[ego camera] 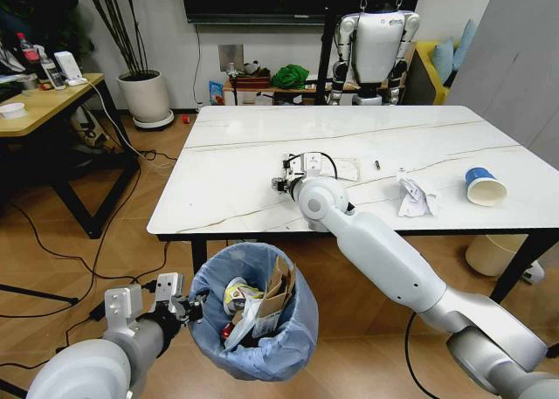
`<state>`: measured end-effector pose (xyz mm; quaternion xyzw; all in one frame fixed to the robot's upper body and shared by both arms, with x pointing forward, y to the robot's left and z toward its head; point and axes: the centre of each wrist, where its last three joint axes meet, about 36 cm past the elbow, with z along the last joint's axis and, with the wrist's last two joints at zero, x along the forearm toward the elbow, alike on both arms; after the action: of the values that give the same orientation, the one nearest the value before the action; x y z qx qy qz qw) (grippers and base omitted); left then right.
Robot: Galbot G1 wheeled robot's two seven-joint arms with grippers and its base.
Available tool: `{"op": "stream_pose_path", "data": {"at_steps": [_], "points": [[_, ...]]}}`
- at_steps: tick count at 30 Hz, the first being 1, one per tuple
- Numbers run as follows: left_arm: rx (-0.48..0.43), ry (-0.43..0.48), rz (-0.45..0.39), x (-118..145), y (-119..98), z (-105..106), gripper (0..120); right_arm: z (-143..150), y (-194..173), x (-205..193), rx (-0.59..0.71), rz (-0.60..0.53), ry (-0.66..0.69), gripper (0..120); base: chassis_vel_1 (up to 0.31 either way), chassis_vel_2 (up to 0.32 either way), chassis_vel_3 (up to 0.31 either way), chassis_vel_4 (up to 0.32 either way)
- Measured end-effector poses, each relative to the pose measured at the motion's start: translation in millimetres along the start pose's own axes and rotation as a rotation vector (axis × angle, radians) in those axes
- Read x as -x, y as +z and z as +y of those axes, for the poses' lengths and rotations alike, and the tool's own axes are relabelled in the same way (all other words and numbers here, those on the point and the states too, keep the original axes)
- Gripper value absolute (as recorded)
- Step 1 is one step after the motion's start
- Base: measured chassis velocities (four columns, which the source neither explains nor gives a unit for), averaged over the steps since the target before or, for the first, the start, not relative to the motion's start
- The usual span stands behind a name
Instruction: Pick up the trash bin and place the trash from the table into it.
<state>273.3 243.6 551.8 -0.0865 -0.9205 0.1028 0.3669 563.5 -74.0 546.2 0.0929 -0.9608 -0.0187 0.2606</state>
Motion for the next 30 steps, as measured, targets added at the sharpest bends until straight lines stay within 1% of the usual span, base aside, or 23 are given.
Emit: {"op": "stream_pose_path", "data": {"at_steps": [2, 4, 5, 6, 7, 8, 9, 10, 12, 15, 16, 19, 20, 23, 25, 26, 27, 28, 29, 30], "points": [[0.001, -0.001, 0.001, -0.1, -0.2, 0.5, 0, 1.4, 2.1, 1.1, 0.001, -0.008, 0.006, 27, 0.0, 0.0, 0.0, 0.0], [0.001, -0.001, 0.001, -0.1, -0.3, 0.6, 0, 1.8, 2.2, 0.5, 0.002, -0.009, 0.006, 25, 0.0, 0.0, 0.0, 0.0], [0.002, -0.001, 0.001, -0.1, -0.4, 0.6, 0, 2.3, 1.3, -1.9, 0.003, -0.015, 0.002, 16, 0.0, 0.0, 0.0, 0.0], [0.002, -0.001, 0.001, -0.1, -0.5, 0.6, 0, 2.3, 0.8, -3.6, 0.003, -0.018, 0.0, 14, 0.0, 0.0, 0.0, 0.0], [0.002, -0.001, 0.001, -0.1, -0.5, 0.6, 0, 2.3, 0.8, -3.6, 0.003, -0.018, 0.0, 14, 0.0, 0.0, 0.0, 0.0], [0.003, -0.001, 0.001, -0.1, -0.6, 0.6, 0, 1.7, 0.2, -6.1, 0.003, -0.023, -0.003, 9, 0.0, 0.0, 0.0, 0.0], [0.003, 0.0, 0.001, -0.1, -0.6, 0.6, 0, 1.5, -0.1, -7.0, 0.004, -0.025, -0.003, 7, 0.0, 0.0, 0.0, 0.0], [0.003, 0.0, 0.001, 0.0, -0.6, 0.4, 0, 0.0, -2.5, -14.8, 0.004, -0.043, -0.011, 0, 0.0, 0.0, 0.0, 0.0], [0.003, 0.0, 0.001, 0.0, -0.7, 0.4, 0, -1.6, -5.1, -21.6, 0.007, -0.059, -0.018, 0, 0.0, 0.0, 0.0, 0.0], [0.003, -0.002, -0.004, -0.3, -1.7, 0.9, 0, -7.5, -17.4, -48.7, 0.03, -0.118, -0.063, 0, 0.0, 0.0, 0.0, 0.0], [0.003, -0.002, -0.004, -0.3, -1.7, 0.9, 0, -7.5, -17.4, -48.7, 0.03, -0.118, -0.063, 0, 0.0, 0.0, 0.0, 0.0], [0.0, -0.005, -0.009, -0.8, -2.8, 1.8, 0, -27.5, -27.8, -84.0, 0.024, -0.179, -0.141, 0, 0.0, 0.0, 0.0, 0.0], [0.0, -0.005, -0.009, -0.8, -2.8, 1.8, 0, -27.5, -27.8, -84.0, 0.024, -0.179, -0.141, 0, 0.0, 0.0, 0.0, 0.0], [-0.003, -0.003, -0.009, -0.6, -2.7, 1.4, 0, -37.4, -25.2, -120.0, 0.002, -0.206, -0.221, 0, 0.0, 0.0, 0.0, 0.0], [-0.003, -0.002, -0.009, -0.5, -2.7, 1.3, 0, -38.0, -23.4, -127.4, -0.005, -0.21, -0.241, 0, 0.0, 0.0, 0.0, 0.0], [-0.003, -0.001, -0.01, -0.5, -3.0, 1.0, 0, -39.9, -17.7, -145.8, -0.024, -0.223, -0.301, 0, 0.0, 0.0, 0.0, 0.0], [-0.003, -0.002, -0.011, -0.6, -3.3, 1.2, 0, -41.3, -14.2, -154.7, -0.03, -0.234, -0.336, 0, 0.0, 0.0, 0.0, 0.0], [-0.002, -0.006, -0.013, -0.9, -4.3, 1.9, 0, -46.4, -8.2, -171.9, -0.035, -0.262, -0.414, 0, 0.0, 0.0, 0.0, 0.0], [-0.002, -0.006, -0.013, -0.9, -4.3, 1.9, 0, -46.4, -8.2, -171.9, -0.035, -0.262, -0.414, 0, 0.0, 0.0, 0.0, 0.0], [-0.001, -0.008, -0.015, -1.2, -5.0, 2.3, 0, -49.9, -6.4, -180.2, -0.039, -0.276, -0.446, 0, 0.0, 0.0, 0.0, 0.0]]}}
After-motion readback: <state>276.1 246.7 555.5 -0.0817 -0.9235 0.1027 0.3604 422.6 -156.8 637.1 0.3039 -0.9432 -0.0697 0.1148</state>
